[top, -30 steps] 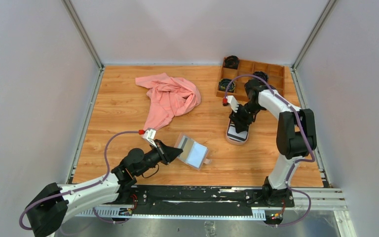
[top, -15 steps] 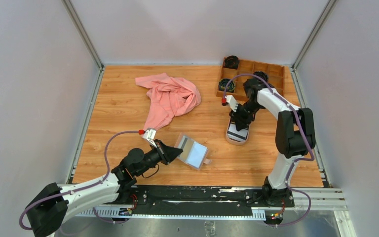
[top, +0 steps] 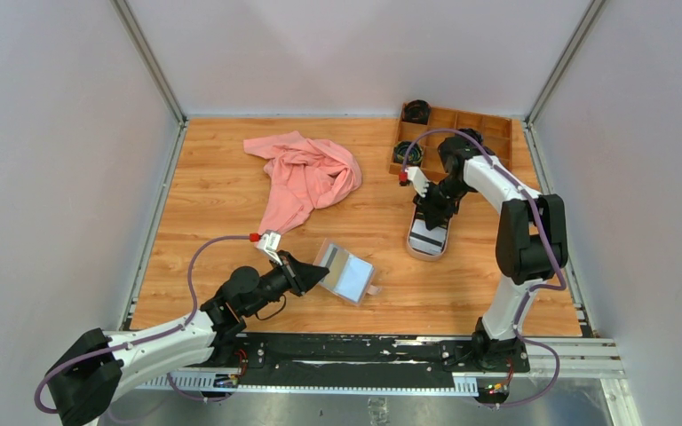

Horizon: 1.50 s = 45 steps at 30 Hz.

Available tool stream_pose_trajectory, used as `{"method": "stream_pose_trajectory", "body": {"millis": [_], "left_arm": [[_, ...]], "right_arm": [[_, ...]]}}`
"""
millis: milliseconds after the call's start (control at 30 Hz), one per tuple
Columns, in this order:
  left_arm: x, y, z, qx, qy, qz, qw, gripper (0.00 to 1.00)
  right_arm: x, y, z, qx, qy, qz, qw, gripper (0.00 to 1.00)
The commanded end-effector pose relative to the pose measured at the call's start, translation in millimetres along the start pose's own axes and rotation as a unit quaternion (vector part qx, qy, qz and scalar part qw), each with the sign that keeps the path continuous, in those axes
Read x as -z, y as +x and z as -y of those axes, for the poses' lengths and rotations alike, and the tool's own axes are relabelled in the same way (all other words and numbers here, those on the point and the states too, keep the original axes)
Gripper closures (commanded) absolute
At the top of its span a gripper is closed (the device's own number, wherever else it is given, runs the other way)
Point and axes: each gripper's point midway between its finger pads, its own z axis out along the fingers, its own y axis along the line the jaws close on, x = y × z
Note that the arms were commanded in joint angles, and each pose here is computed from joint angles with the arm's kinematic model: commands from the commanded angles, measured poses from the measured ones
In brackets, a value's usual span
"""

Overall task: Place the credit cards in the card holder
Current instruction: Pick up the credit card from the storage box.

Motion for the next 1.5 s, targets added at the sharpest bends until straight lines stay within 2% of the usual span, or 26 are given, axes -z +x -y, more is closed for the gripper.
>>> {"method": "stream_pose_trajectory", "body": {"millis": [0, 333, 1133, 1467], "left_arm": [[6.3, 13.6, -13.0, -0.004, -0.008, -0.012, 1.000, 1.00], [6.4, 13.4, -12.7, -0.004, -0.007, -0.011, 1.000, 1.00], [3.5, 6.4, -4.6, 0.000, 0.001, -0.004, 1.000, 1.00], [-1.8, -6.9, 7.4, 0.007, 0.009, 0.012, 1.000, 1.00]], "right_arm": [[5.2, -0.2, 9.9, 0.005, 0.018, -0.004, 1.000, 0.84], [22.4, -4.3, 7.7, 0.011, 0.031, 0.024, 0.999, 0.95], [56.2, -11.6, -8.8, -0.014, 0.016, 0.109, 0.994, 1.00], [79.9, -35.7, -33.3, -0.048, -0.007, 0.190, 0.981, 1.00]]}}
